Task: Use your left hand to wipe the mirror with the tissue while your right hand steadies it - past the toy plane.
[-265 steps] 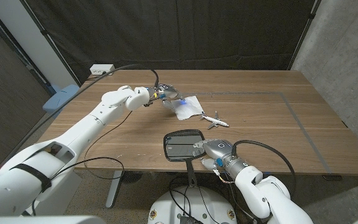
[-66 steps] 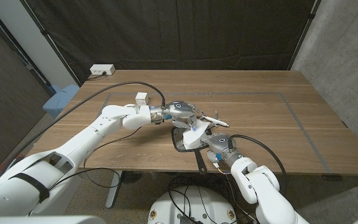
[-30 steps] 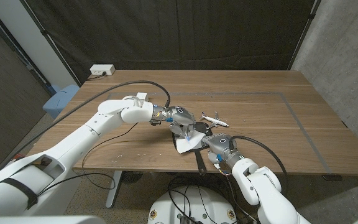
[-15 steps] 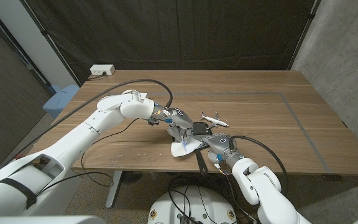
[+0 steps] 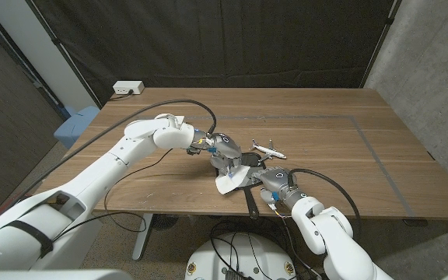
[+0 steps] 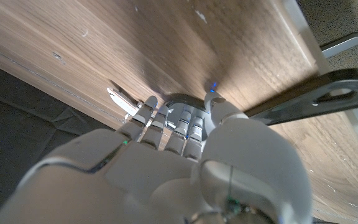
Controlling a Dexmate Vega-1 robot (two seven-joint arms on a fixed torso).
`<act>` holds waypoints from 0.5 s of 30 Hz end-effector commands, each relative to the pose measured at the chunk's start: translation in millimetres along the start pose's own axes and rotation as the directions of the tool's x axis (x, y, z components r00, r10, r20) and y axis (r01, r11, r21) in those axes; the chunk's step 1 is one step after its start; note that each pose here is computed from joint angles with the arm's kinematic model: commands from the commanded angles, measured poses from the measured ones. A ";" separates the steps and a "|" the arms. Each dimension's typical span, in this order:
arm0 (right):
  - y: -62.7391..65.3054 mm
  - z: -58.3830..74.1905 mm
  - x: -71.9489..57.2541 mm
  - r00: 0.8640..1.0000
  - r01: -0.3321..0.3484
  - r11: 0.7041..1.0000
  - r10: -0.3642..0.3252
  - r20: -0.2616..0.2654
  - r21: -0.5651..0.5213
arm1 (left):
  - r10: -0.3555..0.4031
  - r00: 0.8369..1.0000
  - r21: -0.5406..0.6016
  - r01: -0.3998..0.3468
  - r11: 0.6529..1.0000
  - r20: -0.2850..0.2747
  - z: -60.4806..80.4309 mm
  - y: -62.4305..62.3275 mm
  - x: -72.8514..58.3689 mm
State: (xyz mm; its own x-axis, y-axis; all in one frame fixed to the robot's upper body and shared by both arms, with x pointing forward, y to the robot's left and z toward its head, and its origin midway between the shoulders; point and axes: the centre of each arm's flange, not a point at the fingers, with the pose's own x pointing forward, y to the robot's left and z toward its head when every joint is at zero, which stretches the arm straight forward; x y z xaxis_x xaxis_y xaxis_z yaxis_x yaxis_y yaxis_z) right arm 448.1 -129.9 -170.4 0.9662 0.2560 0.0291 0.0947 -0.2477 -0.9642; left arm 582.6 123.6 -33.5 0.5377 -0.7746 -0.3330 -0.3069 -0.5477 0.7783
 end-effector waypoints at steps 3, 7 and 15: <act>1.9 -3.0 4.7 1.000 -0.012 1.000 0.012 0.009 0.017 | 0.389 0.921 0.135 -0.383 0.914 -0.021 -10.7 -17.3 6.8; 1.5 -3.5 6.6 1.000 -0.015 1.000 0.015 0.008 0.022 | 0.544 0.838 0.112 -0.537 0.836 -0.049 -19.3 -26.2 7.7; 0.7 -2.8 8.1 1.000 -0.018 1.000 0.018 0.009 0.024 | 0.643 0.763 0.174 -0.626 0.760 -0.066 -20.3 -39.8 18.3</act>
State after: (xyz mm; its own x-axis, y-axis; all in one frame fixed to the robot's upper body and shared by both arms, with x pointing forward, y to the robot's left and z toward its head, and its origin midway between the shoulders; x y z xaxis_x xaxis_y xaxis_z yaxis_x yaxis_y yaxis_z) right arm 454.1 -131.3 -168.9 0.9653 0.2605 0.0205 0.0841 -0.2352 -0.9683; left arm 610.3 129.0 -46.1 0.4719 -0.8787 -0.0719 -0.3686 -0.2707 0.8893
